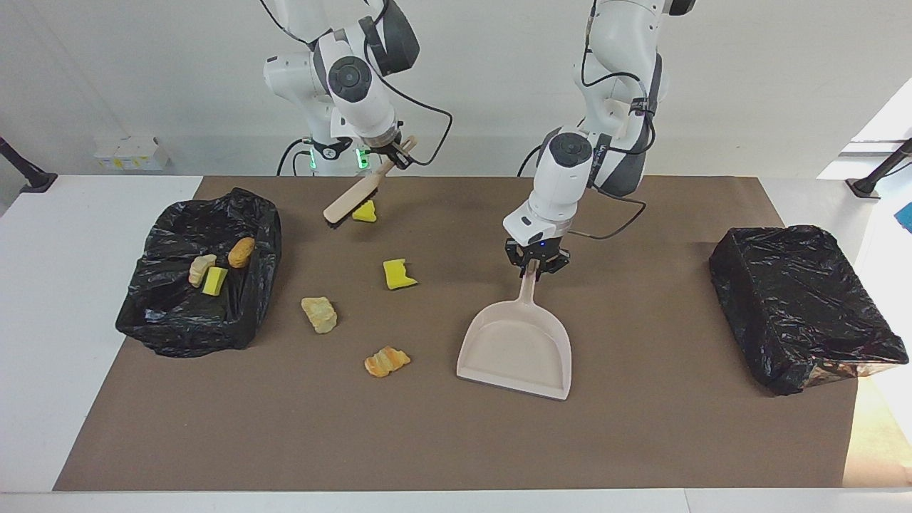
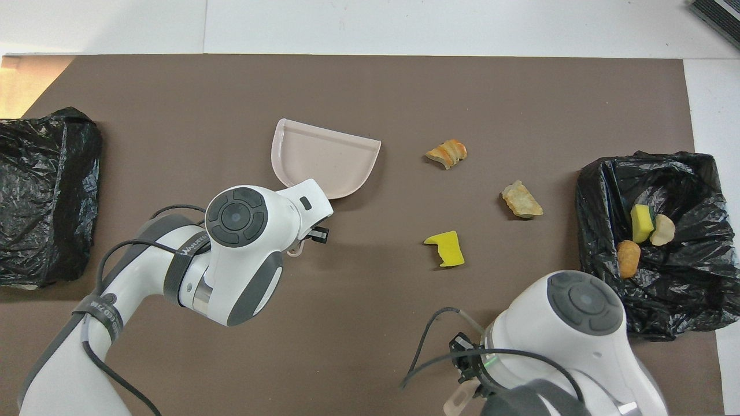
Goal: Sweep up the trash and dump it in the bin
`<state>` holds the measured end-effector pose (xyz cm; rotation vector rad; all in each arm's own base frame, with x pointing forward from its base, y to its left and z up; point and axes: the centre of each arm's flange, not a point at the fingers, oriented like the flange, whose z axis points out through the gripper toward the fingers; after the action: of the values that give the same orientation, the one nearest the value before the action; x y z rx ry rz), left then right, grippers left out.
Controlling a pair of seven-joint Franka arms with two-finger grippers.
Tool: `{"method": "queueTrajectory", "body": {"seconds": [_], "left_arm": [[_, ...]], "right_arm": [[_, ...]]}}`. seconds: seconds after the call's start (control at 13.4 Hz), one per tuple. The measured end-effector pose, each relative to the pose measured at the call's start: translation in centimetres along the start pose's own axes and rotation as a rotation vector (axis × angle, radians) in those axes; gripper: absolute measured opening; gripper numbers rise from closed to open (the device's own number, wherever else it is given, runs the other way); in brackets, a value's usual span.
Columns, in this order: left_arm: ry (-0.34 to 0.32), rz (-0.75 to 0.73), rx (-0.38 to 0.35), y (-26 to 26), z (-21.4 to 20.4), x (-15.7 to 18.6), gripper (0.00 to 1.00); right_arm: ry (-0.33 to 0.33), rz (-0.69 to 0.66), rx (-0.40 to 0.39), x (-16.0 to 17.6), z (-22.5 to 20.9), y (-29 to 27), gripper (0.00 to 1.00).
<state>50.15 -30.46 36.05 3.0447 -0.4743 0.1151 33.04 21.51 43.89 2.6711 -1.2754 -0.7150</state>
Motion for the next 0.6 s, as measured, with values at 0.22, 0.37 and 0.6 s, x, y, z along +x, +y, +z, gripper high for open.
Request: {"method": "queueTrajectory", "body": {"seconds": [0.22,0.37,0.6], "left_arm": [[0.006,0.091,0.005,-2.2,-0.8,0.9,0.31],[-0.023,0.214,0.011,-5.6,-2.3,2.0,0.31],[-0.057,0.366,0.009,-11.8,-5.2,3.2,0.31]], "right_arm": [[-0.016,0.055,0.011,-2.9,2.3,2.8,0.26],[0.001,0.063,0.015,-4.0,3.5,4.3,0.26],[0.012,0.092,0.061,-3.2,5.6,5.7,0.26]]}}
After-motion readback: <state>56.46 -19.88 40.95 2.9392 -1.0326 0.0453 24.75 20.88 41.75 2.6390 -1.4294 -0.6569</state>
